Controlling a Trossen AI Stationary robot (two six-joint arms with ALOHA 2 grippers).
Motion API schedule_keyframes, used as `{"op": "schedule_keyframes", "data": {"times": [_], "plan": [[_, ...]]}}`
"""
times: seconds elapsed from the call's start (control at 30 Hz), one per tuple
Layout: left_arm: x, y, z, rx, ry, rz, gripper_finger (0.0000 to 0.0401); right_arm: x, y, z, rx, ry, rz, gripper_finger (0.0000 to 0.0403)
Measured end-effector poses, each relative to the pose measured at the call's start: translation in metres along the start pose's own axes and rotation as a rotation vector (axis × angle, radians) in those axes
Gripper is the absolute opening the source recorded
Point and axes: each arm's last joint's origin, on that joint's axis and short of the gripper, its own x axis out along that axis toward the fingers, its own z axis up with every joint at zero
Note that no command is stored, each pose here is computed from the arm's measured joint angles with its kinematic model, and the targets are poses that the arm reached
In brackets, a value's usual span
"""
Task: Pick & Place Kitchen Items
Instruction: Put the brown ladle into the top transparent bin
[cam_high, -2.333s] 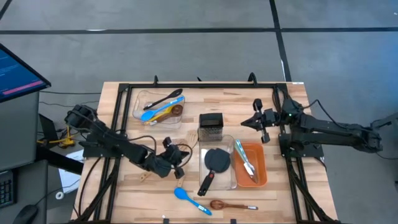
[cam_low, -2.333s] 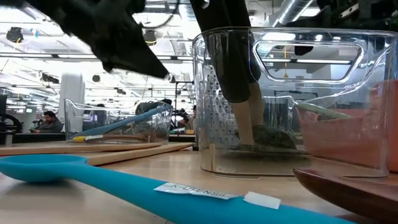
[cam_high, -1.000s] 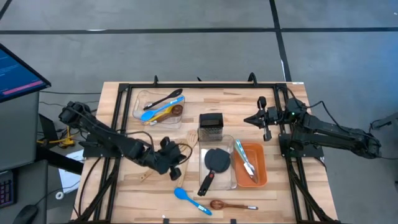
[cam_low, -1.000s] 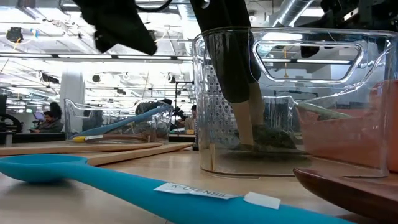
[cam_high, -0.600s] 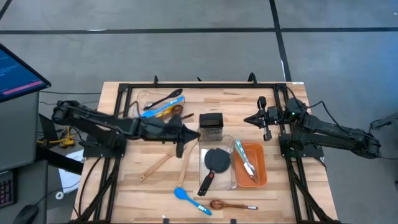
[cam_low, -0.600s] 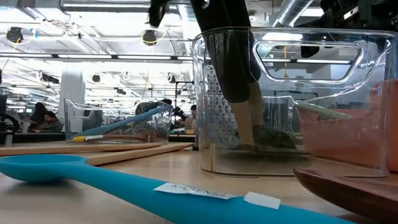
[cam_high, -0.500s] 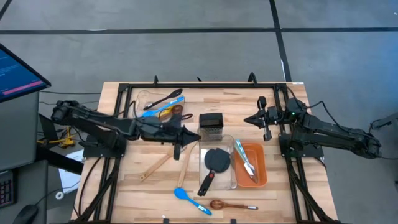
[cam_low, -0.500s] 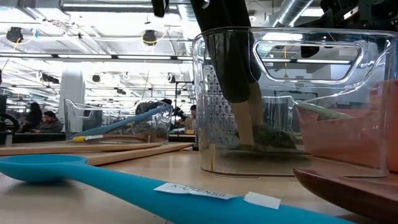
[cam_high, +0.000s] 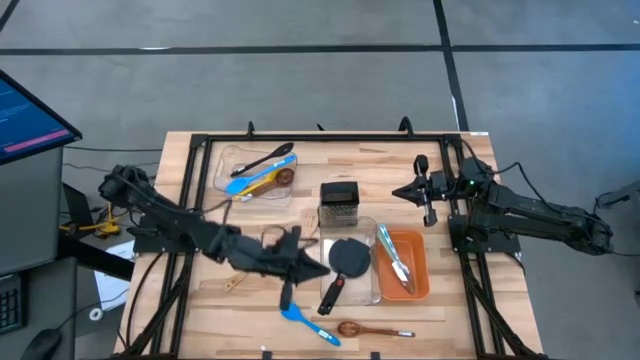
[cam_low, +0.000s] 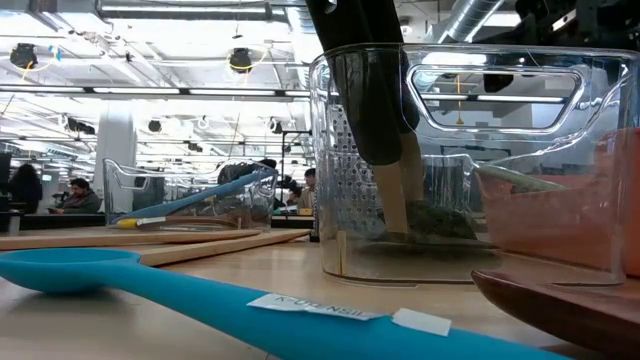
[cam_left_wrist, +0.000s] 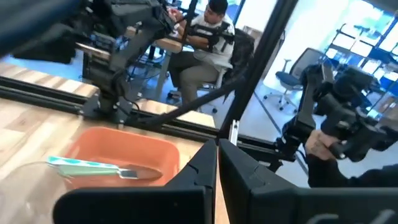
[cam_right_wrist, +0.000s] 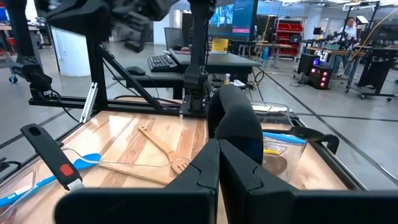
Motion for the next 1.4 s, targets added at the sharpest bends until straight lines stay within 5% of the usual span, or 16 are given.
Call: {"op": "schedule_keyframes", "data": {"times": [0.17,0.5,0.67,0.93,1.4], "plan": [[0.012,-0.020,-0.020,-0.001,0.031,0.052,0.0003,0.000,0.000,0.001,-0.002,-0.008,0.000,0.0000],[0.030,-0.030,-0.068,-0.262,0.179,0.029,0.0001,0.000,0.001,0.000,0.053,-0.003,0.006,0.0000],[0.030,-0.029,-0.082,-0.241,0.302,0.012,0.0001,0.001,0.000,0.000,0.051,0.002,0.007,0.0000],[0.003,-0.015,-0.092,-0.224,0.563,0.220,0.0001,0.001,0.000,0.001,0.040,-0.006,-0.002,0.0000],[-0.005,0.015,-0.113,0.049,0.556,0.630,0.0001,0.001,0.000,0.001,0.039,-0.008,-0.005,0.0000]]}}
